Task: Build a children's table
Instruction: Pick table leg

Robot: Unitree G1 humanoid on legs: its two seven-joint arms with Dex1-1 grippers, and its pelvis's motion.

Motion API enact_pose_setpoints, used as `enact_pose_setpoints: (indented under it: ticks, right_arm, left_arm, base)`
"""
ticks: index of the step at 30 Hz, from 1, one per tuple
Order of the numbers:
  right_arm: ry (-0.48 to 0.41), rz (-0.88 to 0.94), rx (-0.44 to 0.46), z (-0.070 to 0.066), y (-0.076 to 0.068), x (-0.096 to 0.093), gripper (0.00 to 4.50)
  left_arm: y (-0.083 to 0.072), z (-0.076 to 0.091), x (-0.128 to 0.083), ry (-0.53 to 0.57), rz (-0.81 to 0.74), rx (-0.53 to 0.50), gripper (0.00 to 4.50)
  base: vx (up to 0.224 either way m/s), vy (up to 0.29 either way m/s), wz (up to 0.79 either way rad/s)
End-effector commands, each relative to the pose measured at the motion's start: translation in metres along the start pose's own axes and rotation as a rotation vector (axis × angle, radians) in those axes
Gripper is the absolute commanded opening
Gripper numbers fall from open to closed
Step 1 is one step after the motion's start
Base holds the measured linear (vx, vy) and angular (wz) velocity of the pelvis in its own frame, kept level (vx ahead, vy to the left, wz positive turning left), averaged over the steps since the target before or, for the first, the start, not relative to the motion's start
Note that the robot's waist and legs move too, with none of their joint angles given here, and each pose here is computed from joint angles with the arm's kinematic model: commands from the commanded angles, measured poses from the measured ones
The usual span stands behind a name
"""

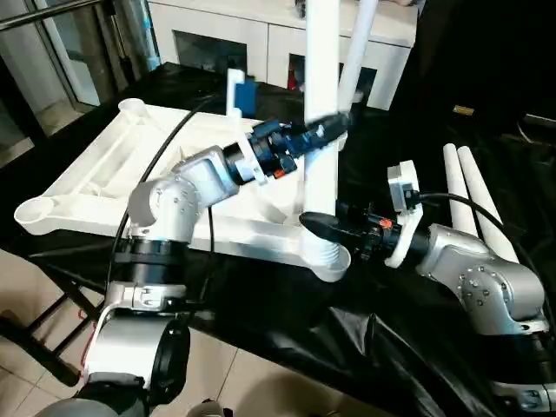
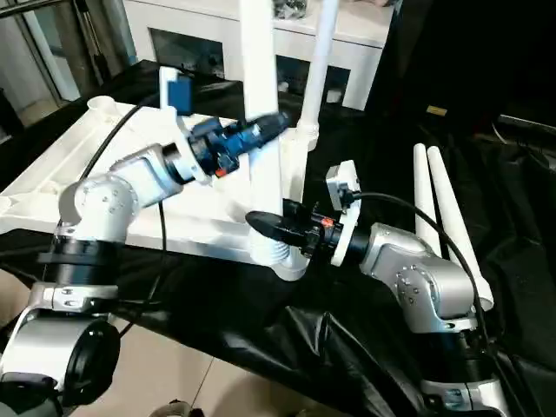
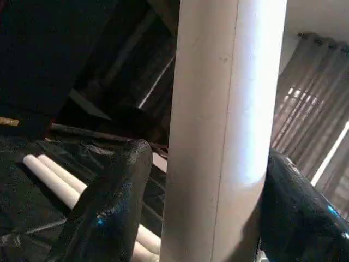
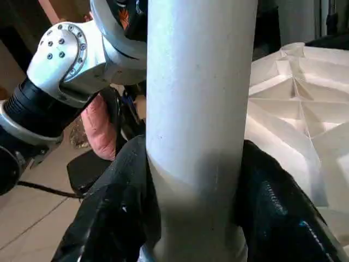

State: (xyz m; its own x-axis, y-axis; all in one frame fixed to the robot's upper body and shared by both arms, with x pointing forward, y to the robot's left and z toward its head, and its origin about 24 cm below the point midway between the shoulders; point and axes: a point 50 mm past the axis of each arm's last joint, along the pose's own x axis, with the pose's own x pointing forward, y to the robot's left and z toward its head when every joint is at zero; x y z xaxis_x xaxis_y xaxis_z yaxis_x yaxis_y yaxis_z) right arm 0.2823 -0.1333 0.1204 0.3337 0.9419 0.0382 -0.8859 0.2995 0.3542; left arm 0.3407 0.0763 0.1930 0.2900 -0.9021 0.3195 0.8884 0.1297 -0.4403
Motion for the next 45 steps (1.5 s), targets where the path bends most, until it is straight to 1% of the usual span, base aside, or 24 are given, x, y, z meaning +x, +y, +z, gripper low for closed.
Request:
enact_pose_setpoints:
  ticks: [1,3,4,5,6,9,11,14,15,16,17,19,20,21,23,28,33,37,41,45]
  right_arm:
    - [-0.023,0.042,-0.025,0.007,0.006,-0.002,1.91]
    - [-0.017,0.039,-0.025,0.006,0.006,-0.002,1.91]
    - [-0.010,0.031,-0.031,0.006,0.005,-0.002,1.91]
    - [-0.010,0.031,-0.031,0.006,0.005,-0.002,1.91]
    - [-0.006,0.025,-0.036,0.007,0.004,-0.002,1.91]
    - [-0.006,0.016,-0.042,0.008,0.004,-0.001,1.91]
    - [-0.007,0.015,-0.043,0.008,0.004,-0.001,1.91]
    - [-0.005,0.010,-0.056,0.009,0.003,0.001,1.91]
    - [0.002,-0.005,-0.067,0.009,0.002,0.002,2.47]
    - [0.005,-0.015,-0.064,0.008,0.001,0.003,2.47]
    - [0.007,-0.022,-0.060,0.008,0.000,0.003,2.61]
    - [-0.002,-0.021,-0.027,0.009,-0.001,0.004,2.67]
    - [-0.003,-0.019,-0.022,0.010,-0.001,0.004,2.81]
    - [0.006,-0.019,-0.028,0.011,-0.001,0.004,3.04]
    - [0.032,-0.030,-0.048,0.012,-0.003,0.003,3.10]
    - [0.110,-0.004,-0.073,0.012,-0.006,0.002,3.14]
    - [0.156,0.017,-0.065,0.011,-0.007,0.004,3.14]
    - [0.205,-0.007,-0.063,0.007,-0.012,0.007,3.14]
    - [0.229,0.007,-0.047,0.003,-0.011,0.008,3.14]
    - [0.234,0.008,-0.038,0.002,-0.011,0.008,3.14]
  left_arm:
    - [0.001,0.004,0.000,0.015,0.018,0.022,2.59]
    - [0.001,-0.001,0.001,0.050,0.038,0.064,2.59]
    - [0.003,-0.002,0.002,0.059,0.069,0.086,2.39]
    - [0.003,-0.002,0.002,0.059,0.069,0.086,2.39]
    - [0.004,-0.001,0.003,0.057,0.090,0.093,2.16]
    - [0.006,0.000,0.003,0.049,0.126,0.101,2.16]
    - [0.006,0.001,0.004,0.045,0.129,0.100,1.93]
    - [0.005,0.001,0.003,0.040,0.114,0.092,1.85]
    - [0.004,0.000,0.002,0.038,0.099,0.087,1.83]
    - [0.003,0.000,0.002,0.038,0.088,0.083,1.83]
    - [0.003,0.000,0.002,0.037,0.080,0.081,1.83]
    - [0.001,0.000,0.001,0.045,0.054,0.091,1.83]
    - [0.001,-0.001,0.001,0.053,0.041,0.098,1.83]
    - [-0.001,-0.001,0.000,0.063,0.021,0.107,1.83]
    - [-0.003,-0.001,0.000,0.082,-0.011,0.115,1.83]
    - [-0.007,-0.003,0.003,0.140,-0.067,0.135,1.83]
    - [-0.012,-0.008,0.007,0.178,-0.121,0.135,1.83]
    - [-0.014,-0.011,0.011,0.194,-0.159,0.141,1.82]
    - [-0.014,-0.012,0.013,0.195,-0.165,0.142,1.82]
    - [-0.014,-0.012,0.013,0.197,-0.169,0.144,1.82]
  base:
    - [0.000,0.000,0.00]
    - [0.000,0.000,0.00]
    - [0.000,0.000,0.00]
    - [0.000,0.000,0.00]
    - [0.000,0.000,0.00]
    - [0.000,0.000,0.00]
    - [0.000,0.000,0.00]
    - [0.000,0.000,0.00]
    - [0.000,0.000,0.00]
    - [0.000,0.000,0.00]
    - [0.000,0.000,0.00]
    - [0.000,0.000,0.00]
    - [0.000,0.000,0.00]
    - [0.000,0.000,0.00]
    - [0.000,0.000,0.00]
    - [0.000,0.000,0.00]
    - [0.000,0.000,0.00]
    - [0.000,0.000,0.00]
    - [0.000,0.000,0.00]
    - [0.000,0.000,0.00]
